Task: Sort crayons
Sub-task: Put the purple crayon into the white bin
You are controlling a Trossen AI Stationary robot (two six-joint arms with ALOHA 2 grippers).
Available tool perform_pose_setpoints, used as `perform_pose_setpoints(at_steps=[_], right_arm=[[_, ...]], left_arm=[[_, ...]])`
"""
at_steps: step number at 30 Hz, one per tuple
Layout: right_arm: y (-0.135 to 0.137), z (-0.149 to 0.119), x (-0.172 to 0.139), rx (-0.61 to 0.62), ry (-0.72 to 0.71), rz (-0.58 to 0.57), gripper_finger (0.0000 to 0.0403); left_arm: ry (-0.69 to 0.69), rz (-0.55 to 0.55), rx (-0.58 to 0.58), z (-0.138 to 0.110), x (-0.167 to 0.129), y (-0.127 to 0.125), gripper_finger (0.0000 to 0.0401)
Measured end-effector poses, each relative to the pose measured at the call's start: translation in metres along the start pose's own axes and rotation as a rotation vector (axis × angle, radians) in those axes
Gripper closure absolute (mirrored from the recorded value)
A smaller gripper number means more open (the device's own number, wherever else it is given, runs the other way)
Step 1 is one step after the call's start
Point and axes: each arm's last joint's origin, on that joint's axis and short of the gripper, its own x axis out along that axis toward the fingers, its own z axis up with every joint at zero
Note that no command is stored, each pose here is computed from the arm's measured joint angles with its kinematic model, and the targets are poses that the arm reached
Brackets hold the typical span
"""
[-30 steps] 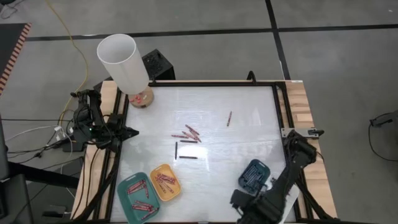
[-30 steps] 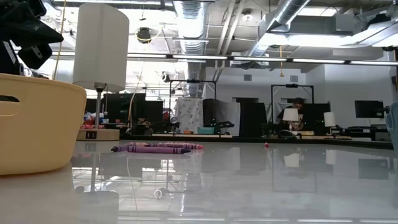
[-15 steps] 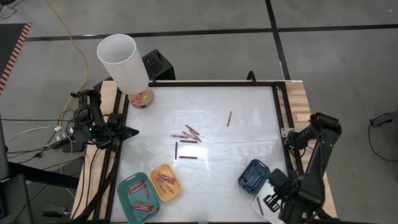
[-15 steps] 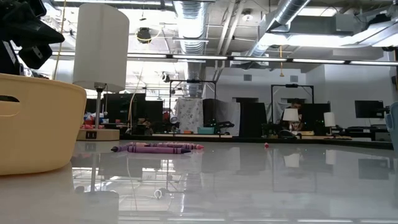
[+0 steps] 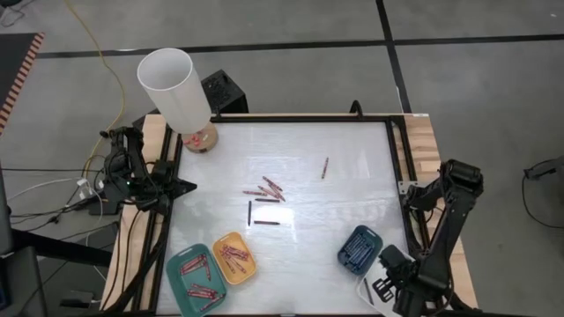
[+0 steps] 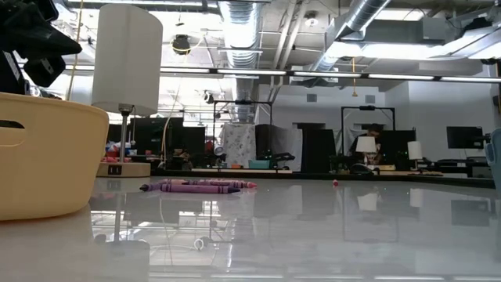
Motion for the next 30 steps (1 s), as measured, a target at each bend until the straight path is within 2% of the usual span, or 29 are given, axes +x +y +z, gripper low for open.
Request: perform_pose_setpoints(at_steps=[12,21,26,30], right_arm=[[0.0,0.003,0.008,0.019,0.001,-0.005,0.0348],[0.005,0.007,0.008,0.024,0.013,0.015,0.0342],[0.025,0.029,0.006,0.077,0.052,0.104,0.0342],[0.05,0.055,-0.002,-0.077,0.062,0.232,0.0342]], left_arm=[[0.043,-0.041,0.007,-0.001,0.0,-0.001,0.0401],[0.062,-0.058,0.007,-0.002,0.0,-0.002,0.0401],[0.062,-0.059,0.008,-0.002,0.0,-0.002,0.0401],[0.063,-0.059,0.008,-0.002,0.0,-0.002,0.0401]])
